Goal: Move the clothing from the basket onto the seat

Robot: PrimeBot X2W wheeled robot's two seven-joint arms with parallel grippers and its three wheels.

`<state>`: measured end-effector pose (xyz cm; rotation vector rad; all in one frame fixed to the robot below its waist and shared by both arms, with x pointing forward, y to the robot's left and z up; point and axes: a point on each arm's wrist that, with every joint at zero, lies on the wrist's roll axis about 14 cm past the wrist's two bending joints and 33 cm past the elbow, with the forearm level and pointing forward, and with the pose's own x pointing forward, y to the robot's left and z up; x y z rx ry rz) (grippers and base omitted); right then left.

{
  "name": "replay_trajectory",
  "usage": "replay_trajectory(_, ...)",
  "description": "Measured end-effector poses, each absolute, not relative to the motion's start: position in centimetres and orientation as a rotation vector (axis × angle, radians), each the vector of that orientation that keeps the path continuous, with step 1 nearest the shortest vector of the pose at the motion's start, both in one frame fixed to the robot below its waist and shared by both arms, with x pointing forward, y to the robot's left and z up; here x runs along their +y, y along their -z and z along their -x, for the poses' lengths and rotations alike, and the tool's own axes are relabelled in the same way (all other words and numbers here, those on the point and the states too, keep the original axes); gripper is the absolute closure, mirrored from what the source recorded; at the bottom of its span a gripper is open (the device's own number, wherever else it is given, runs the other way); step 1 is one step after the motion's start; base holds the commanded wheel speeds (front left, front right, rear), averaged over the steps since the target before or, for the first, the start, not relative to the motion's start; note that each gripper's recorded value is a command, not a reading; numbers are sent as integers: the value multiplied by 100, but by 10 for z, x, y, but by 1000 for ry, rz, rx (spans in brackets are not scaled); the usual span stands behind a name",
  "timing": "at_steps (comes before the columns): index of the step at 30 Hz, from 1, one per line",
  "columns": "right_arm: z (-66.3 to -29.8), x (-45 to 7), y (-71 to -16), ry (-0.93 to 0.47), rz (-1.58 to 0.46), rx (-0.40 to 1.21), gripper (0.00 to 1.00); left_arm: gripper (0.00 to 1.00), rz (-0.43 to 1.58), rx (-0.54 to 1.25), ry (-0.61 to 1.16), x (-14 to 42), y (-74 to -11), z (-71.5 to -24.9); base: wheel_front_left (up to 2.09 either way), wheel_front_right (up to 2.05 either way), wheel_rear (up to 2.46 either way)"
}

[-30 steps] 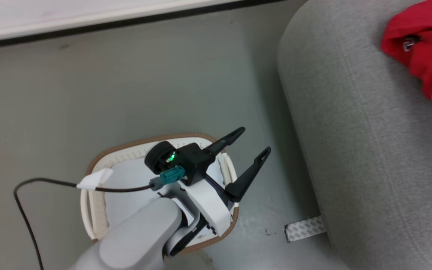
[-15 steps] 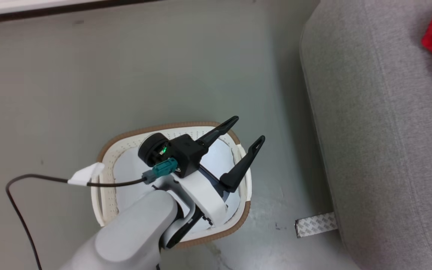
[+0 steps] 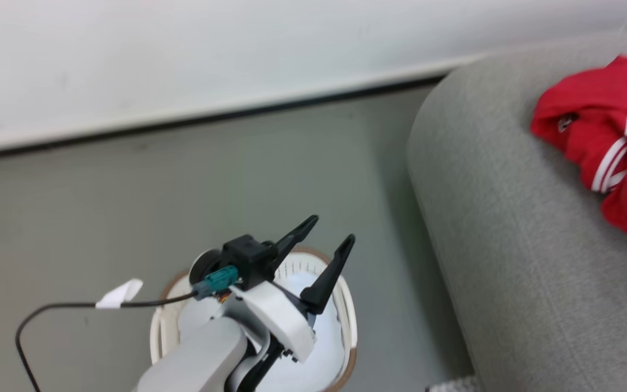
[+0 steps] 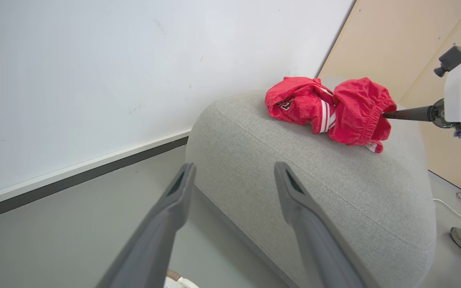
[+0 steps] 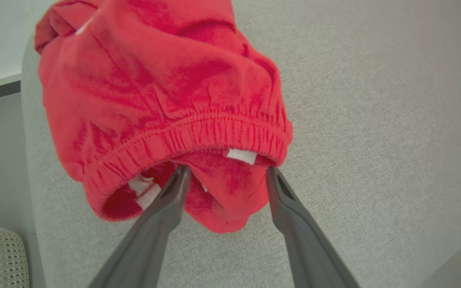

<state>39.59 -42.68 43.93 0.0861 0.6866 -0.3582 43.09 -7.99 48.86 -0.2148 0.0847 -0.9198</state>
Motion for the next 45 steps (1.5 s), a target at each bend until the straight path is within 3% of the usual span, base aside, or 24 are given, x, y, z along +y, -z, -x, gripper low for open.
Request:
replay_trajectory(8, -388, -408, -517, 242, -111, 429, 0, 0, 183, -19, 772, -46, -535, -425, 0, 0, 0)
replay_trajectory(16, -408, -349, -590, 46, -72, 107, 0, 0, 203, -166, 483, 38, -584, -438, 0, 0, 0)
replay_trajectory(26, -411, -271, -607, -87, -100, -222, 0, 0, 198, -188, 163, 148, -574, -421, 0, 0, 0)
replay_trajectory(37, -383, -194, -548, -113, -262, -185, 0, 0, 237, -118, -2, 195, -529, -389, 0, 0, 0)
replay_trajectory(45, -370, -176, -528, -105, -254, -141, 0, 0, 217, -68, -5, 191, -505, -377, 0, 0, 0)
